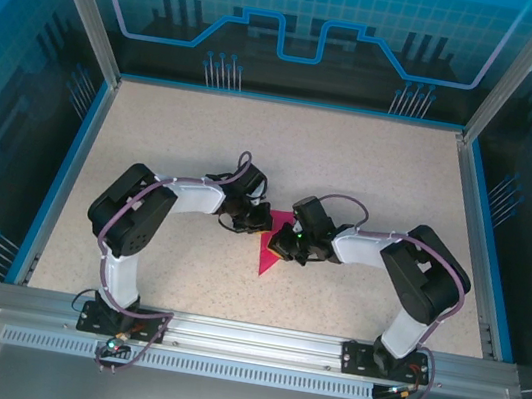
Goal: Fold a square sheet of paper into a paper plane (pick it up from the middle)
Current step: Third fold the triangle at the center of the table.
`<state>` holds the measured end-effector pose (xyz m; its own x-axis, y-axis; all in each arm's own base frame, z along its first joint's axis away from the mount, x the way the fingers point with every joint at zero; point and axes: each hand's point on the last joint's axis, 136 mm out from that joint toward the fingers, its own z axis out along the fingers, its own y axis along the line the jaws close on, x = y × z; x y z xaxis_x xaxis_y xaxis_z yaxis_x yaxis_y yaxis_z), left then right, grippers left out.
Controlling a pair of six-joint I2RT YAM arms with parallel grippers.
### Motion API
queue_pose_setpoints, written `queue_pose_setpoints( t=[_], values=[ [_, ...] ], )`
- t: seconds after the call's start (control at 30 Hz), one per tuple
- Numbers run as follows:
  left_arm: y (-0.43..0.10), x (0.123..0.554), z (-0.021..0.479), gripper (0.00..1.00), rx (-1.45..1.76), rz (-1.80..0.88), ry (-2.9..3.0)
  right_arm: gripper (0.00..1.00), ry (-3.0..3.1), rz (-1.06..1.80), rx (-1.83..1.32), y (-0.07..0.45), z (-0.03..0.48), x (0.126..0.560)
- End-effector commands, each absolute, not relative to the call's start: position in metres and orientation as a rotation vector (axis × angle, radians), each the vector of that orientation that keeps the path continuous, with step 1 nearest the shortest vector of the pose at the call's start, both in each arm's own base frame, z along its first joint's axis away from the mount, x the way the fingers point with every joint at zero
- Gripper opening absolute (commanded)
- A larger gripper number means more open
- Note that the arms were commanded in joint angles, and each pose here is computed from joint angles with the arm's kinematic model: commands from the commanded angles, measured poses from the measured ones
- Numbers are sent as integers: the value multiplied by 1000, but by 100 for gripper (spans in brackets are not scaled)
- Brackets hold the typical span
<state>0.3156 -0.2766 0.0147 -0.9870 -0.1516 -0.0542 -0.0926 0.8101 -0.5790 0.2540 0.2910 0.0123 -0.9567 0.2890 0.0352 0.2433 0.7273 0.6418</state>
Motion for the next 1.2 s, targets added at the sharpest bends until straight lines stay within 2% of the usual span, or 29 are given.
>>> queue_pose_setpoints(
  t=[0.0, 0.3, 0.57, 0.67, 0.83, 1.0, 1.17],
  values=[
    [-266, 306, -3, 10, -209, -844, 2953, 8, 2886, 977, 436, 288, 3, 251],
    [-266, 307, 1, 10, -211, -846, 2947, 9, 2896, 958, 445, 285, -1, 249],
    [-245, 329, 44, 18, -314, -820, 2847, 23, 2912, 939, 450, 283, -5, 246],
    [-231, 333, 54, 21, -363, -815, 2815, 26, 2909, 943, 447, 284, -4, 246],
    [-222, 328, 63, 22, -365, -837, 2795, 30, 2897, 955, 433, 285, 2, 248],
    [-225, 317, 70, 22, -354, -923, 2764, 40, 2869, 989, 409, 288, 10, 251],
    [-229, 309, 73, 22, -345, -996, 2752, 40, 2864, 987, 406, 287, 12, 250]
  ],
)
